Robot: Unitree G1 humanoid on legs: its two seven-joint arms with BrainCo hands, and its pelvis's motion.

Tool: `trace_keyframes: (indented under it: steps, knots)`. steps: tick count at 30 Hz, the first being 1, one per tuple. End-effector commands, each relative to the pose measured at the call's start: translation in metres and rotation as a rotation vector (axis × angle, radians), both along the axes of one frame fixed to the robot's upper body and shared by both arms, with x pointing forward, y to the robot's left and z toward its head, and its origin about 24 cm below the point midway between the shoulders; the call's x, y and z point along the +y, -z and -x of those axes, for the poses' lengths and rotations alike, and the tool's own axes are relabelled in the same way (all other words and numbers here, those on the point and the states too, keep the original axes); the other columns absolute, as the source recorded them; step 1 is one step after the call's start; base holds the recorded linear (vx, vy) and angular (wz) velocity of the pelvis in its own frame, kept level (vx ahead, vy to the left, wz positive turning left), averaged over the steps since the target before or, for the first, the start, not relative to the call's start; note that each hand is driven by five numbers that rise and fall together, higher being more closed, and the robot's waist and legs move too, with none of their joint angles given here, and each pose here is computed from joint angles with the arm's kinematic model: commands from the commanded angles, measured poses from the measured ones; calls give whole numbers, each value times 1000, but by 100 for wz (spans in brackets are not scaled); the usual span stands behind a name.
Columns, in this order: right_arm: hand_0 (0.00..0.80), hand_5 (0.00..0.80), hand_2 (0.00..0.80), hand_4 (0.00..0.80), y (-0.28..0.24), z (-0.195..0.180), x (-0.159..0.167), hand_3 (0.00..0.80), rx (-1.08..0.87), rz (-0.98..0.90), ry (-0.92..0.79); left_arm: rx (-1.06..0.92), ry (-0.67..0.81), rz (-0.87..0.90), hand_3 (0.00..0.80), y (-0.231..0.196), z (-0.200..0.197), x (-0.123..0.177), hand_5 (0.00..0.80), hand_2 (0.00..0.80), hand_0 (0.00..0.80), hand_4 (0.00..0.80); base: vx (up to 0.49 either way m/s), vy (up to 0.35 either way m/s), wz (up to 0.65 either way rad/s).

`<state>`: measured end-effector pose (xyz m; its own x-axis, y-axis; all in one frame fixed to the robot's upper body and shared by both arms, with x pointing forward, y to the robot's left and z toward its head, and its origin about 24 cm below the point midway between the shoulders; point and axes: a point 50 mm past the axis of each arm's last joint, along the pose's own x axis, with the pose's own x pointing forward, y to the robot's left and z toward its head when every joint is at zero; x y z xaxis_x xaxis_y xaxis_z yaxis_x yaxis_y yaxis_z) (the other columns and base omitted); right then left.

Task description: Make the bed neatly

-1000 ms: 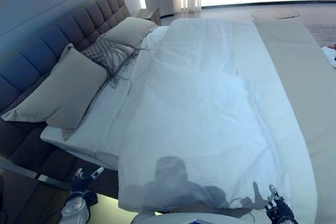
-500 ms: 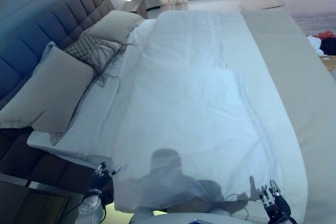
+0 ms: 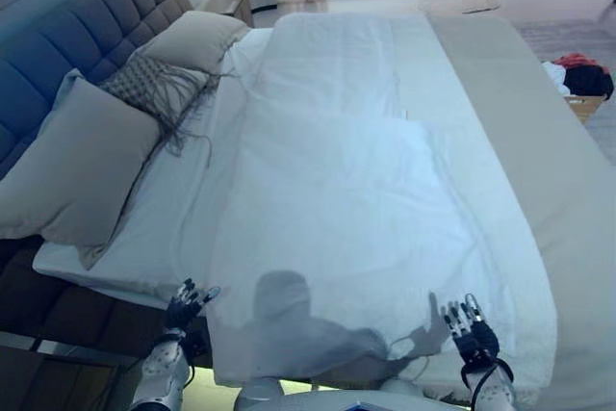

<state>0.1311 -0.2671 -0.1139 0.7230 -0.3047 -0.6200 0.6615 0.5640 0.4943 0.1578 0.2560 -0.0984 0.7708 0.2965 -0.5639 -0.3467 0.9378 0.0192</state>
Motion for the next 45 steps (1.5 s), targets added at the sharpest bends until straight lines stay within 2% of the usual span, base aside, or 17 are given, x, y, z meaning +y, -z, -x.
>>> trace_keyframes:
  steps: [1,7,14,21,26,28,30,33,36,39,45]
  knots:
    - [0,0,0,0,-5,-16,3,0,-47,1,12,-174,-67,-25,0,-30,-25,20,0,0,0,0,-82,-147,-3]
    - [0,0,0,0,-14,-27,-4,0,-68,21,-7,-157,-31,-19,0,-24,-19,7,0,0,0,0,-73,-4,-23]
    - [0,0,0,0,-14,-30,-10,0,-82,8,54,-191,44,-10,0,-32,-35,-1,0,0,0,0,-81,262,-11]
    - [0,0,0,0,-23,-46,10,0,-139,-26,77,-184,145,-54,0,-41,-48,-3,0,0,0,0,-22,386,13]
    - [0,0,0,0,-20,-53,32,0,-134,-87,32,-177,147,-108,0,-46,-48,6,0,0,0,0,-59,225,-2]
    - [0,0,0,0,-18,-55,43,0,-137,-106,-3,-193,211,-223,0,-51,-54,5,0,0,0,0,-84,137,-12]
    - [0,0,0,0,-14,-51,45,0,-124,-108,-12,-229,369,-461,0,-61,-67,-2,0,0,0,0,-20,41,-8]
    - [0,0,0,0,-13,-52,46,0,-71,-94,-53,-277,524,-719,0,-78,-89,-15,0,0,0,0,0,0,0]
    - [0,0,0,0,-19,-57,41,0,-87,-61,-104,-317,599,-882,0,-93,-103,-24,0,0,0,0,1,-23,-12]
    - [0,0,0,0,-28,-64,34,0,-119,-39,-95,-363,619,-975,0,-103,-118,-38,0,0,0,0,-124,3,-16]
    - [0,0,0,0,-47,-81,24,0,-192,5,-66,-510,563,-1070,0,-121,-143,-63,0,0,0,0,-214,82,-19]
